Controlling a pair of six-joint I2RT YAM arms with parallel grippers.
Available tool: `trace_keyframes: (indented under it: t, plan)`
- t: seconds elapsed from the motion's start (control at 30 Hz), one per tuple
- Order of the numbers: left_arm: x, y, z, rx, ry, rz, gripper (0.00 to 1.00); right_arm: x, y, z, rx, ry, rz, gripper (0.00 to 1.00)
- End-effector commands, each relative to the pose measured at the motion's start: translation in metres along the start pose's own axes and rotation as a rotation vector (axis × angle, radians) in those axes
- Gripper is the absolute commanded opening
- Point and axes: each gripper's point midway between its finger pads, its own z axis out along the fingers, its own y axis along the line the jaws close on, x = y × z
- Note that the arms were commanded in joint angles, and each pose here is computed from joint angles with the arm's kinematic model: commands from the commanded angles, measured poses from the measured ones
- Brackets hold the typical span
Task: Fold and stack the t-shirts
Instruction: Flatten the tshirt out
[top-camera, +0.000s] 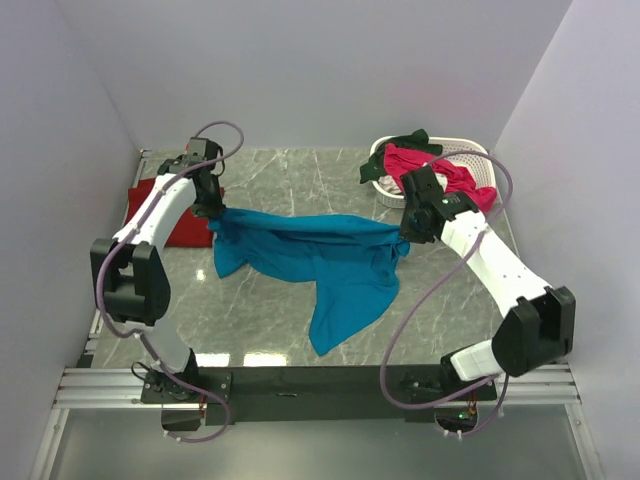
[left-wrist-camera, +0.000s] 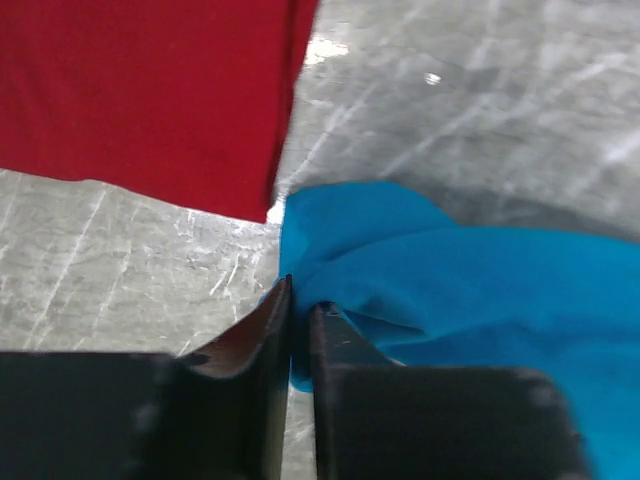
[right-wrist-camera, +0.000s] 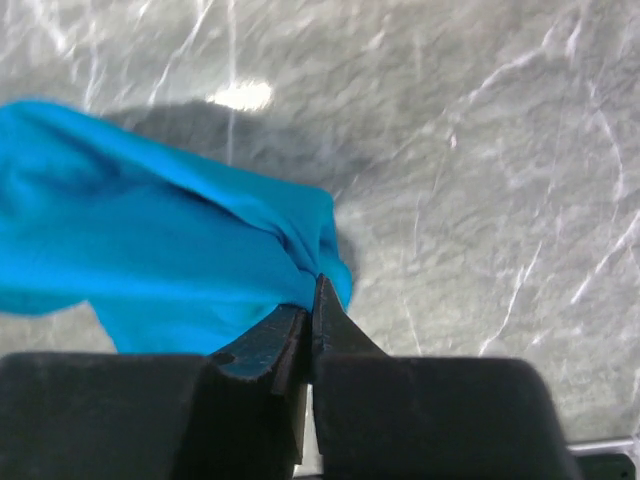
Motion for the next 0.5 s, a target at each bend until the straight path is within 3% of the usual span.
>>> trace_keyframes:
  t: [0.0, 0.07, 0.2, 0.23, 0.27, 0.3, 0.47]
  plan:
    - [-0.04, 0.007, -0.022, -0.058, -0.16, -0.072, 0.2, -0.042, 0.002, 0.002, -0.02, -0.118, 0.049, 0.07]
    - [-0.043, 0.008, -0.03, -0.055, -0.189, -0.102, 0.26, -0.05, 0.001, 0.0, -0.004, -0.126, 0.049, 0.14]
    - [-0.022, 0.018, -0.037, -0.066, -0.201, -0.132, 0.43, -0.053, -0.001, -0.012, -0.021, -0.157, 0.046, 0.5]
    - [-0.016, 0.021, -0.037, -0.075, -0.202, -0.139, 0.59, -0.051, -0.003, -0.014, -0.017, -0.154, 0.043, 0.54]
    - [-0.011, 0.023, -0.044, -0.064, -0.215, -0.16, 0.84, -0.046, -0.005, -0.014, -0.011, -0.143, 0.038, 0.56]
    - [0.009, 0.025, -0.033, -0.069, -0.175, -0.161, 0.99, -0.039, -0.007, -0.015, -0.005, -0.121, 0.025, 0.58]
    - [0.074, 0.014, -0.009, 0.006, -0.027, -0.244, 0.97, 0.002, 0.01, -0.017, -0.081, -0.054, -0.022, 0.59]
